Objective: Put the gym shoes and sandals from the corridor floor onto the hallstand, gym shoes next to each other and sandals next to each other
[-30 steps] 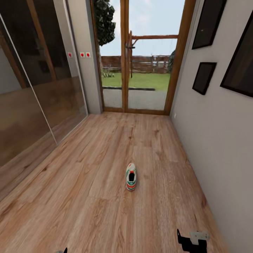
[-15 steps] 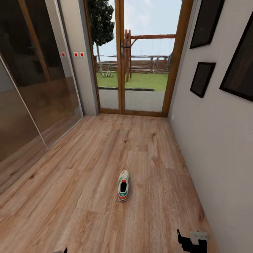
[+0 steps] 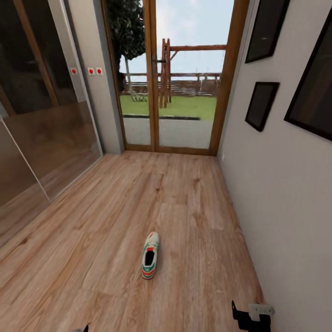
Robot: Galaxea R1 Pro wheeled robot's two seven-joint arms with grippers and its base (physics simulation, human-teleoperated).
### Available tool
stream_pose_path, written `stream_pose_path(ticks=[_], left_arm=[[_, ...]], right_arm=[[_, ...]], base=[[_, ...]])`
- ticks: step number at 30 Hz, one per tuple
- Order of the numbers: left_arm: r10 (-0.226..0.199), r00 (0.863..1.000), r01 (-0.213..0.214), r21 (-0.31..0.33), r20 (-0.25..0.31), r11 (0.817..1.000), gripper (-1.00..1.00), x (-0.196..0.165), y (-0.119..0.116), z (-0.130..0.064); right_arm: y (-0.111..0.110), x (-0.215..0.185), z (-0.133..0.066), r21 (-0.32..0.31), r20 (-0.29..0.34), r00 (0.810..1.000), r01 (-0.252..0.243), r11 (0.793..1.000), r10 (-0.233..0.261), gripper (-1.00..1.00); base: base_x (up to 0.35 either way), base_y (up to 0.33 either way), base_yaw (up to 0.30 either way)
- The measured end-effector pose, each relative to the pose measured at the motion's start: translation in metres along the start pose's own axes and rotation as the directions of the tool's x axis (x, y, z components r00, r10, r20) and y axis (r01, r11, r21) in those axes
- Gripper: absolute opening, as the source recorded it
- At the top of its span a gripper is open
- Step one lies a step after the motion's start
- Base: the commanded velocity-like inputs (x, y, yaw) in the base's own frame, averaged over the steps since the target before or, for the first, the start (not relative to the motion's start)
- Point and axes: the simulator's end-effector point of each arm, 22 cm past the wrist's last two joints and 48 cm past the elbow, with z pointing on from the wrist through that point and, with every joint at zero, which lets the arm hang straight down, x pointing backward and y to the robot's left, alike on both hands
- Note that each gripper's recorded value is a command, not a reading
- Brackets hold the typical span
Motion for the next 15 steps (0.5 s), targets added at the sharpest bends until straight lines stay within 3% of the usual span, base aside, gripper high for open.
stream_pose_path(ticks=[15], left_arm=[[0.0,1.0,0.0,0.0,0.0,1.0,1.0,0.0,0.0,0.0]], right_arm=[[0.0021,0.0001,-0.0002,-0.001,0.0,1.0,-0.002,1.0,0.002,1.0]], base=[[0.31,-0.11,0.0]])
